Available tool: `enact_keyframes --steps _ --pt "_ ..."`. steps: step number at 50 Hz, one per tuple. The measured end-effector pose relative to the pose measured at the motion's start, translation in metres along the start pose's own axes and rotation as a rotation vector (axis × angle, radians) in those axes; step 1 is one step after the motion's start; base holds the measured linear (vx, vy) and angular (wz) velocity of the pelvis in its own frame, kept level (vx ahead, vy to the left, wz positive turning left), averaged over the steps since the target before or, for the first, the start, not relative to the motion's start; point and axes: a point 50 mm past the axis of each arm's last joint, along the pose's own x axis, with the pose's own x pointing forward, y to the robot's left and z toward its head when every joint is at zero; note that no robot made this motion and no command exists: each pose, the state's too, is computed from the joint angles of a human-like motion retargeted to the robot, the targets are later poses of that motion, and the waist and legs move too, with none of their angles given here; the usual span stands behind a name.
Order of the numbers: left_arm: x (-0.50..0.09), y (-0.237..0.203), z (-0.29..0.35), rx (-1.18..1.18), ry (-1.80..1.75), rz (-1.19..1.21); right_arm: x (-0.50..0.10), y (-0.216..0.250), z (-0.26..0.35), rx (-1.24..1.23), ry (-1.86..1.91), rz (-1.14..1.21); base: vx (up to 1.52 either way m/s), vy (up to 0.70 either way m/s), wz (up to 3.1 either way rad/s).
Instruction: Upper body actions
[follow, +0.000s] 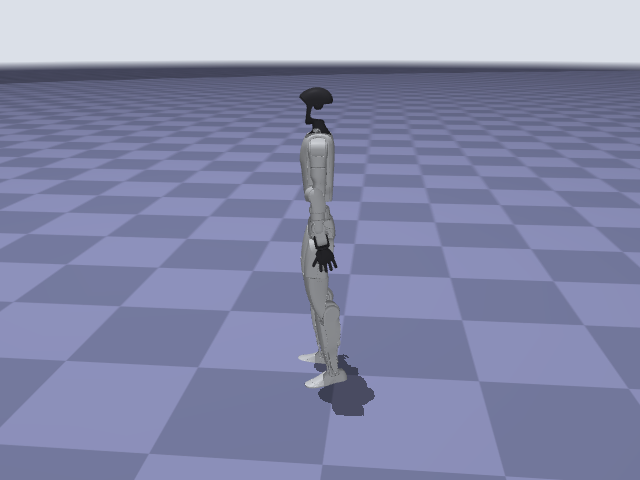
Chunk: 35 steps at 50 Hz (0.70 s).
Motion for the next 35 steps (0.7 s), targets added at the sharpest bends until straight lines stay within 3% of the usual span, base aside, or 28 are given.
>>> enact_keyframes --steps 35 --pt "0.0 0.022 -0.02 0.005 -0.003 0.051 -0.003 -0.024 -0.014 0.068 0.042 -0.062 -0.05 -0.14 -0.08"
